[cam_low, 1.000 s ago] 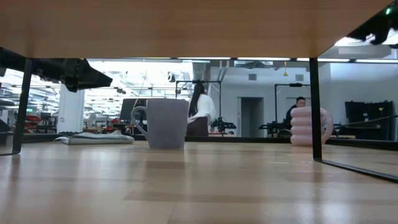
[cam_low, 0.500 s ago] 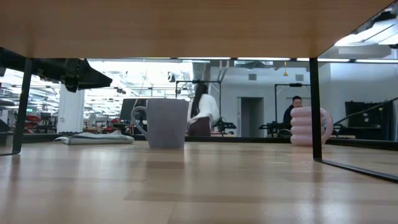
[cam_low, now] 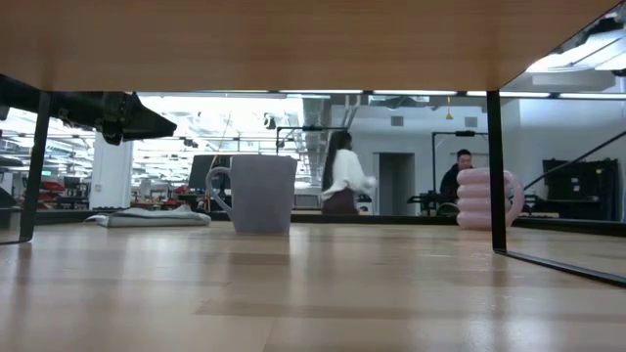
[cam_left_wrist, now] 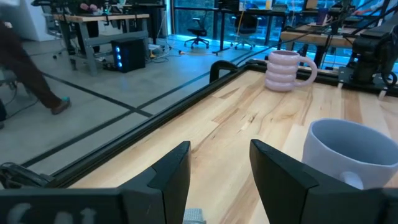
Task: Stack small to large cups/mugs on shelf
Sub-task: Put the green mug on the shelf
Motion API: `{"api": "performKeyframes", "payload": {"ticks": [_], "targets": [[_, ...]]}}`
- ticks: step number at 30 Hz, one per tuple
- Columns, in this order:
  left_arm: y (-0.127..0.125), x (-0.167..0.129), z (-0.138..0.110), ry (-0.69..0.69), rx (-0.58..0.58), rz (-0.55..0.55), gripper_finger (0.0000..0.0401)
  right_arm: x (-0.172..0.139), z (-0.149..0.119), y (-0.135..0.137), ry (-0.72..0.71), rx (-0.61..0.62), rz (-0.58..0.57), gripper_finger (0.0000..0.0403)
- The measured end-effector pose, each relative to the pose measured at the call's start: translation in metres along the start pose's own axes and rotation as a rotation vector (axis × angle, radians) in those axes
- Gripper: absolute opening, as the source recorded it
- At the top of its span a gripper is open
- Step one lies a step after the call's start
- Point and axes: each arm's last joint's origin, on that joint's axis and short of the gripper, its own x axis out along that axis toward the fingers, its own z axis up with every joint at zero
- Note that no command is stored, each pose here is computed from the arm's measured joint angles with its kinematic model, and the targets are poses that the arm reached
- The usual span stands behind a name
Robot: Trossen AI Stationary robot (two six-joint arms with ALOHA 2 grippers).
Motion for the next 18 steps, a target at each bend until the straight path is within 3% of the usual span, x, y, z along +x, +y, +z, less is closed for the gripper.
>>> {"api": "performKeyframes", "payload": {"ticks": [9, 18], "targets": [[0.0, 0.0, 0.0, 0.0, 0.0, 0.0, 0.0156, -0.023, 0.017, 0.0, 0.001, -0.072, 0.06, 0.0193], [0.0, 0.0, 0.0, 0.0, 0.0, 0.0, 0.0156, -0.03, 0.006, 0.004, 0.149, -0.078, 0.151, 0.0193]]}}
